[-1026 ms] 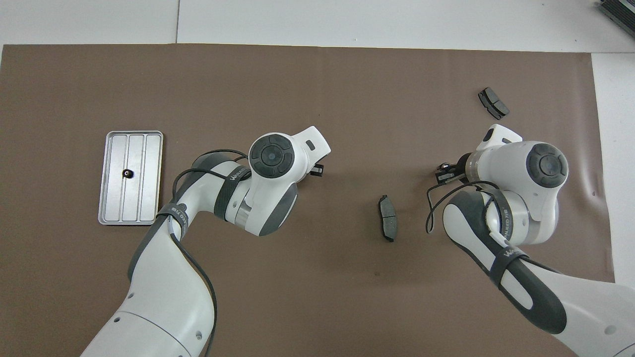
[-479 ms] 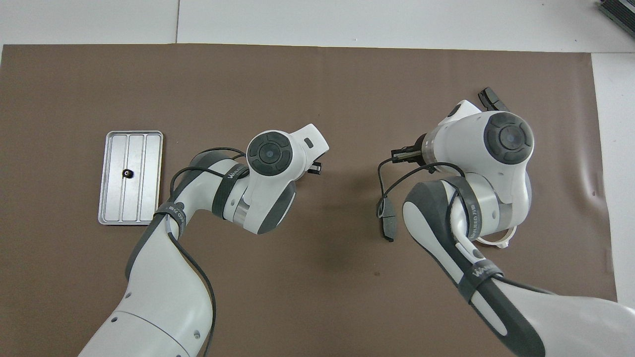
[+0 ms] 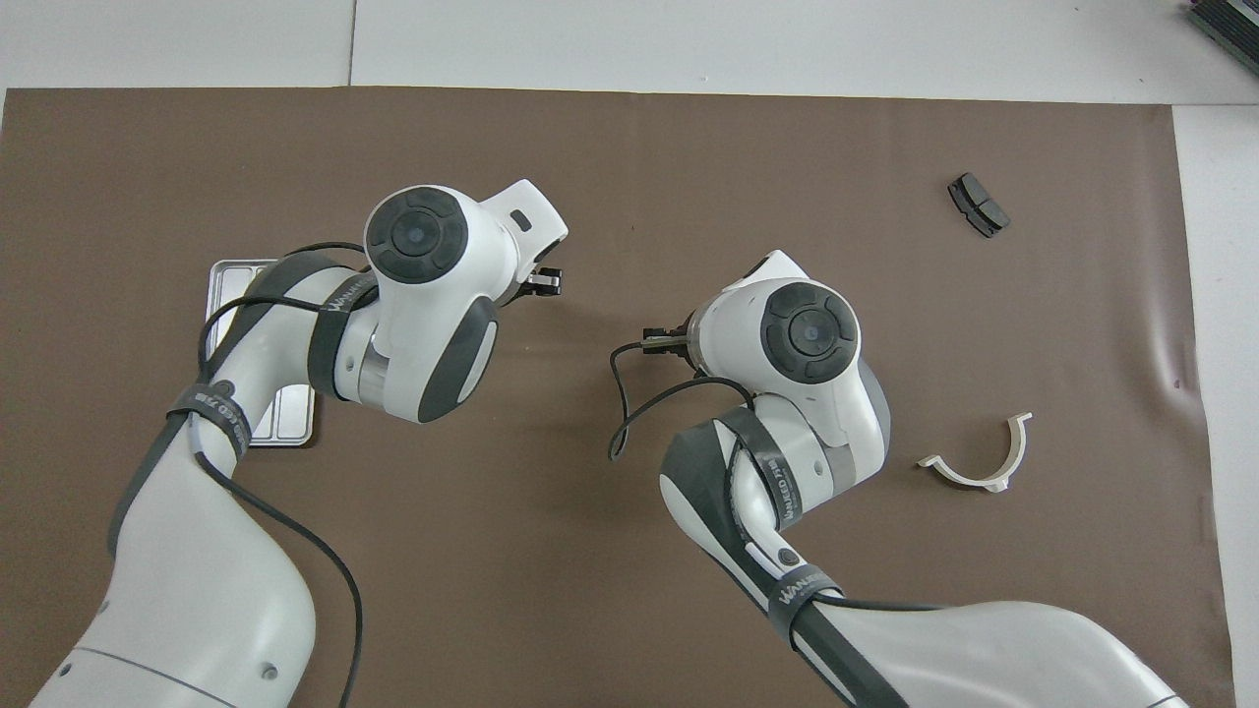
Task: Pick bearing gear from pile to tray
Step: 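Carry the bearing to the tray while the right gripper carries another centreward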
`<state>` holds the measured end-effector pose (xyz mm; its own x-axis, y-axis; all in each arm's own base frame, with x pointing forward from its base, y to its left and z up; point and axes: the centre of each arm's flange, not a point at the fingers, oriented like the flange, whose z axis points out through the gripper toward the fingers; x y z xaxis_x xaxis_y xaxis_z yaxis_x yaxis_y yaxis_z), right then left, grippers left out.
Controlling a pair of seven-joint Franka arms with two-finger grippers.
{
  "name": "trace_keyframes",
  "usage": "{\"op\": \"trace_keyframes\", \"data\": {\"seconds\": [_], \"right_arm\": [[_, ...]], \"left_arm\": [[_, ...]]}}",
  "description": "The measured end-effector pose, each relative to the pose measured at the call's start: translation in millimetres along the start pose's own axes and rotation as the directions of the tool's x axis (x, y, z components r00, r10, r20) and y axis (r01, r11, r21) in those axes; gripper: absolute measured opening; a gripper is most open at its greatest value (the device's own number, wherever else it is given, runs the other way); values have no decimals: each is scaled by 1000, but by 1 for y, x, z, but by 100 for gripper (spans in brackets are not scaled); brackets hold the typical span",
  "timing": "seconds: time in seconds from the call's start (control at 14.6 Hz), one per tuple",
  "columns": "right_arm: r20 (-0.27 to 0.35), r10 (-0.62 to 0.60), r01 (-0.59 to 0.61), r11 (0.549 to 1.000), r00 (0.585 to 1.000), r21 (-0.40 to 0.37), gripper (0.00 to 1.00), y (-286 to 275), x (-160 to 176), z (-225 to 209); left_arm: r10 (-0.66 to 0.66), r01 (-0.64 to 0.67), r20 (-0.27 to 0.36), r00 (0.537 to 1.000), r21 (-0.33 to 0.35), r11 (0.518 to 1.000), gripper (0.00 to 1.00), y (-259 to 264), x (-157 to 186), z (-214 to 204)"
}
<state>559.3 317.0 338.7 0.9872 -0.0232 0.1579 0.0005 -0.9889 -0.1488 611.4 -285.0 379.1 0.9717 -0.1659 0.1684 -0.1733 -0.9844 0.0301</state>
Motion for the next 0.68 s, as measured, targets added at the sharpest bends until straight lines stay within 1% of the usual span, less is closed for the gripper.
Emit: {"op": "trace_keyframes", "data": {"seconds": [0.14,0.27,0.34,0.48,0.55,0.68], "right_arm": [[-3,26,-26,1000,1000,0,35,-29,-12,20],[-25,37,-38,999,999,-20,35,-49,-14,33],[-42,36,-37,999,998,-24,35,-52,-13,38],[-50,36,-38,999,998,-29,36,-51,-9,45],[-51,38,-39,999,998,-32,42,-49,-8,47],[-59,44,-46,998,997,-34,61,-45,-3,44]], "left_arm": [[1,-1,9,1000,5,1000,36,-51,8,-19],[30,-30,29,999,12,999,36,-104,11,-29],[48,-48,40,998,15,999,36,-129,11,-32],[58,-59,64,996,19,998,36,-176,6,-31],[56,-58,76,995,19,998,36,-193,1,-27],[48,-50,106,993,16,999,36,-216,-12,-16]]}}
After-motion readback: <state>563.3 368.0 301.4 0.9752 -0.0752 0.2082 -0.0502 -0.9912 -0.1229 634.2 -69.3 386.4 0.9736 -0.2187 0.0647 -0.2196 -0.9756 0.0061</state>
